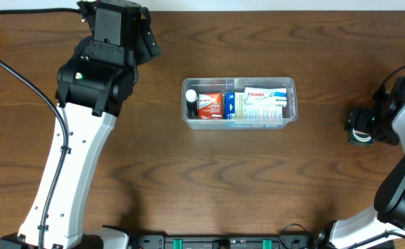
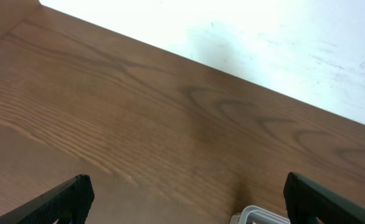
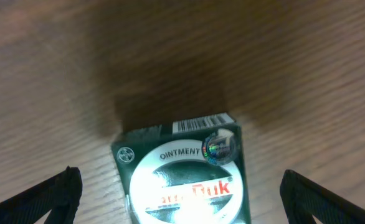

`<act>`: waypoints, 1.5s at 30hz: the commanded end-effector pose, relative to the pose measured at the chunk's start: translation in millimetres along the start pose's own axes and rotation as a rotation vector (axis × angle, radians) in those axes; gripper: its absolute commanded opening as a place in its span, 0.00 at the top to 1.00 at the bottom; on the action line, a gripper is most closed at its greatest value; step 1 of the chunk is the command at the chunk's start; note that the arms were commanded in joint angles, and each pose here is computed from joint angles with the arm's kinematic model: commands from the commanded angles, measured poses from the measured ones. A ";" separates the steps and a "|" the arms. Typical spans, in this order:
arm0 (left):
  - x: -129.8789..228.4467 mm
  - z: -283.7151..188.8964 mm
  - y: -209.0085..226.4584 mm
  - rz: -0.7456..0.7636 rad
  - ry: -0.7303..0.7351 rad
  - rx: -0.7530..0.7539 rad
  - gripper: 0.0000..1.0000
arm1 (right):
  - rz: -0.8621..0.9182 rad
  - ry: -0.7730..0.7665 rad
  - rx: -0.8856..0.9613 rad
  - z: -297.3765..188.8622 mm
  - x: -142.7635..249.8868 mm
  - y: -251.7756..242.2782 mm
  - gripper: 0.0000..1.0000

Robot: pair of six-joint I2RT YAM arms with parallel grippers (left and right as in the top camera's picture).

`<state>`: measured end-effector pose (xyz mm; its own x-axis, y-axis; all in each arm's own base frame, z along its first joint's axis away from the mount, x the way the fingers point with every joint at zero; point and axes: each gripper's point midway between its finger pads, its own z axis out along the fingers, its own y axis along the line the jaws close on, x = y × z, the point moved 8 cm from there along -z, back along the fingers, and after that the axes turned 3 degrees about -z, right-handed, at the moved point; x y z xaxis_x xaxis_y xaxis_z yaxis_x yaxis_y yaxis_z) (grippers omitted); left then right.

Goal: Pack container
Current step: 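Lower the right gripper and grasp the Zam-Buk tin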

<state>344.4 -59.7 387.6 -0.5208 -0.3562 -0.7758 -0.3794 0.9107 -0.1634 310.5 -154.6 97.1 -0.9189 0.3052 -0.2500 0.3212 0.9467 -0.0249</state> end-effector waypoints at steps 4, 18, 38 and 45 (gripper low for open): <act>-3.7 -2.3 2.5 0.007 -0.017 -0.012 0.02 | -0.004 -0.001 -0.005 26.2 21.5 0.9 0.01; -3.7 -2.3 2.5 0.007 -0.017 -0.012 0.02 | -0.055 -0.112 -0.207 23.7 4.3 31.9 0.11; -3.7 -2.3 2.5 0.007 -0.017 -0.012 0.02 | -0.243 -0.072 -0.056 28.3 11.6 28.8 0.16; -3.7 -2.3 2.5 0.007 -0.017 -0.012 0.02 | -0.261 -0.046 -0.064 34.3 17.4 31.4 0.27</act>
<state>344.3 -59.6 387.7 -0.5210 -0.3559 -0.7758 -0.3792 0.9108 -0.1631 318.2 -129.5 72.2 -0.9381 0.0785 -0.3375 0.0914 0.9956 -0.0224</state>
